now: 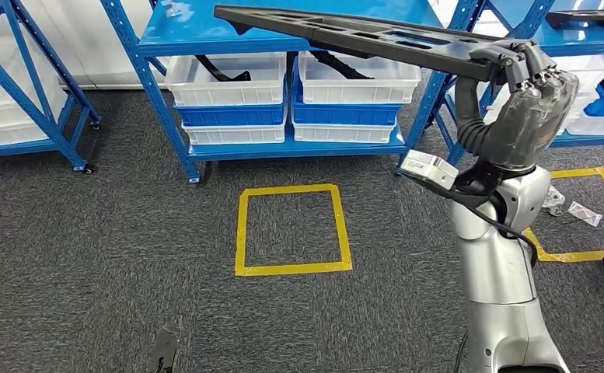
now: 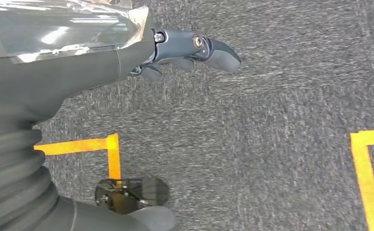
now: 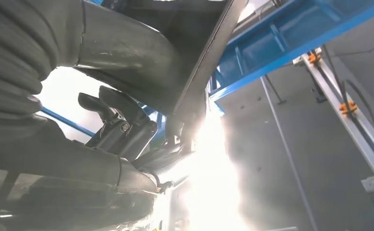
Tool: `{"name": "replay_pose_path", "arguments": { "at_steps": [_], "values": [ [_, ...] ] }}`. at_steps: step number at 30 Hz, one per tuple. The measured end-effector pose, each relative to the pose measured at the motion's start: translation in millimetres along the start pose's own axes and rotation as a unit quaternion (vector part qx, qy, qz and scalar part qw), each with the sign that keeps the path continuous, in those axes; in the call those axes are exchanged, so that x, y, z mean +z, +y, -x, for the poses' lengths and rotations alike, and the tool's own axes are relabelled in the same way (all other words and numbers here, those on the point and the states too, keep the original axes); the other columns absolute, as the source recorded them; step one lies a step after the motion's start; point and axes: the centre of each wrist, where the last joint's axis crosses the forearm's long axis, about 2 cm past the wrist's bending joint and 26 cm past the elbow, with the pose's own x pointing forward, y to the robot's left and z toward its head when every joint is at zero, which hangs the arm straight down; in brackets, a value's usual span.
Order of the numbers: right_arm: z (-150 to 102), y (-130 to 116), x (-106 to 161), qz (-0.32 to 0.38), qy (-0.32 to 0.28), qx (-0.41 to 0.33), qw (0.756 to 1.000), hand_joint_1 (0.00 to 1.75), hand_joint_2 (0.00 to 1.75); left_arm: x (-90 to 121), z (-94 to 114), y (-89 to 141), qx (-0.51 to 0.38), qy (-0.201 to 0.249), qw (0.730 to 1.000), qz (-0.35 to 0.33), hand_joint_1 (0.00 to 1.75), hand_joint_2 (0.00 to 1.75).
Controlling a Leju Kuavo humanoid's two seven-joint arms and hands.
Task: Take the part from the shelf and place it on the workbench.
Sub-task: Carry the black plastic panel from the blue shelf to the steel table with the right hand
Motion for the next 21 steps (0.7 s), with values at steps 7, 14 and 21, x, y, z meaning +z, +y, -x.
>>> {"name": "replay_pose_path", "arguments": {
  "at_steps": [7,14,21],
  "values": [
    [3.6,-3.0,3.5,-0.003,0.002,0.003,1.000,1.75,1.75,-1.5,-2.3,0.6,0.001,-0.003,1.000,0.000,0.00,1.75],
    [6.8,-4.5,8.2,-0.009,0.006,0.004,1.000,1.75,1.75,-1.2,-2.4,-0.1,0.001,-0.007,1.000,0.001,0.00,1.75],
    [7.8,-4.9,8.7,-0.007,0.007,-0.004,1.000,1.75,1.75,-1.7,-2.4,0.9,0.001,-0.011,1.000,0.000,0.00,1.75]
  ]
}}
